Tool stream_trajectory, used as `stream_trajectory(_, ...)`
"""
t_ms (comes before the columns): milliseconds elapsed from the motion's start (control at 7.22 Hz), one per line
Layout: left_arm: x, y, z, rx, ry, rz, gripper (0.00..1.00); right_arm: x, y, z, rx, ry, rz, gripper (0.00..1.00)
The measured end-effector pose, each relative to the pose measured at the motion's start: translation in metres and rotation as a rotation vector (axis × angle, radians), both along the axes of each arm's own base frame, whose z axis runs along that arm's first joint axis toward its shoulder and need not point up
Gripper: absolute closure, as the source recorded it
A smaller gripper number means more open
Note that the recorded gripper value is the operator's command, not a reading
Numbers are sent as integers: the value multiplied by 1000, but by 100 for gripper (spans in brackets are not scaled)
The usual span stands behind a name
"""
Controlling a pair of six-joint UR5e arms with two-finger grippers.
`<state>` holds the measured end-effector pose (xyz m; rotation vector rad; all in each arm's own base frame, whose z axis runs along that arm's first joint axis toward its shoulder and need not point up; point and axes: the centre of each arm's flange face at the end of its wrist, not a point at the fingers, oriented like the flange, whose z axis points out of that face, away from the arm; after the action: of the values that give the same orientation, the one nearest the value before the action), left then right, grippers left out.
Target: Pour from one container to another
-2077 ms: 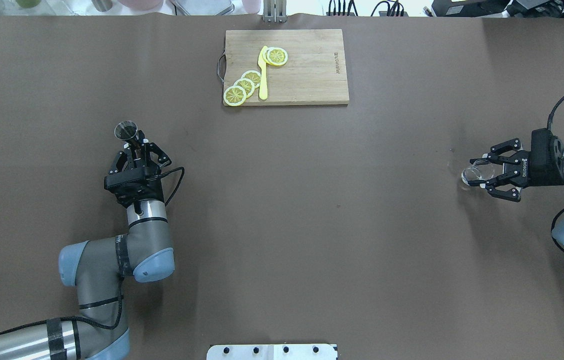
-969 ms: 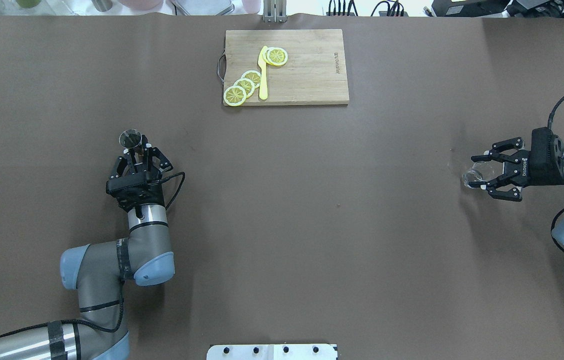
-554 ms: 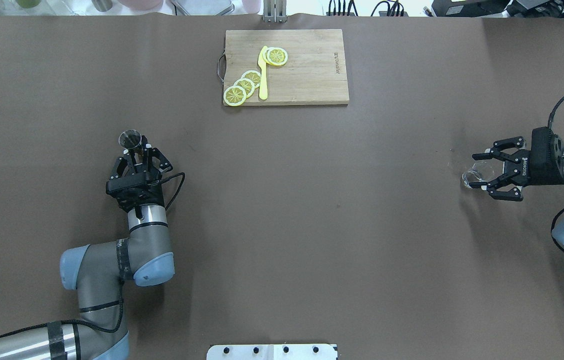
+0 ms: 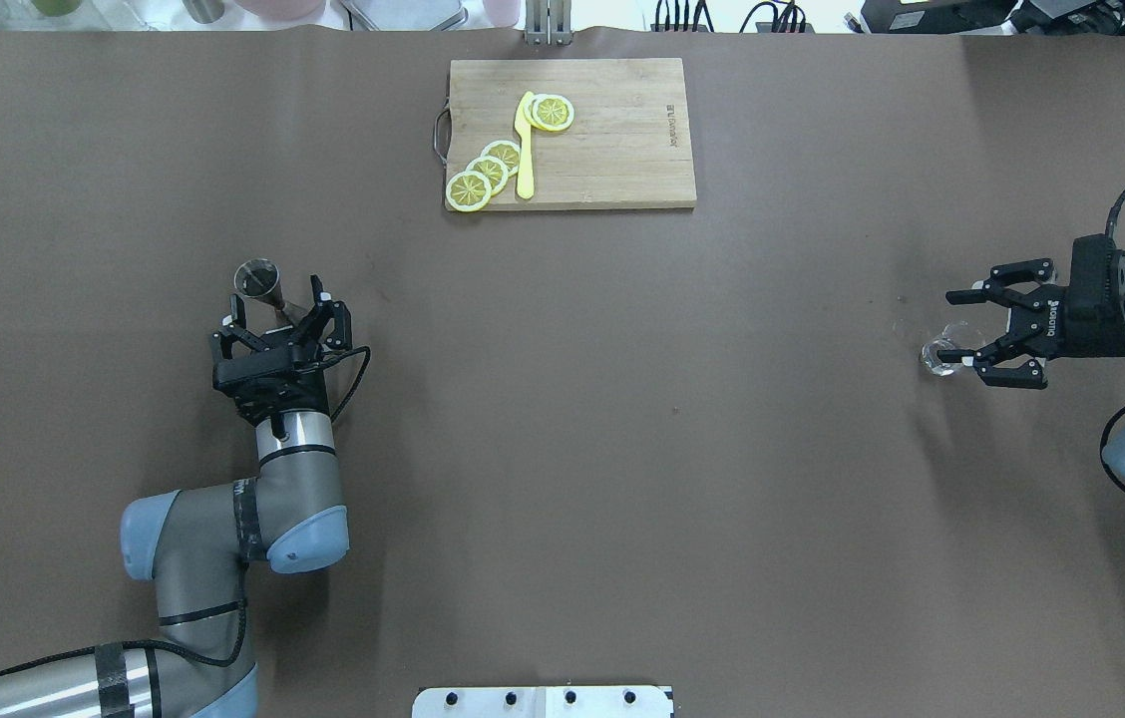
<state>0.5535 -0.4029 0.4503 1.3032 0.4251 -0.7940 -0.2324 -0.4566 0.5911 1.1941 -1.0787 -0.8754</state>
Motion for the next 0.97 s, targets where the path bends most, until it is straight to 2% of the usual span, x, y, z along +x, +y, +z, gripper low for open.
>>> stream_trajectory(277, 0, 3, -2, 2, 3, 4, 0, 29, -14, -32, -35, -12, 47, 0)
stream_trajectory(415, 1, 6, -5, 4, 8, 9, 0, 49, -22, -52, -75, 8, 68, 0)
stream_trajectory(692, 4, 19, -10, 19, 13, 23, 0, 79, -28, -75, -203, 78, 113, 0)
stream_trajectory(969, -4, 39, -9, 35, 17, 43, 0, 98, -38, -82, -374, 166, 169, 0)
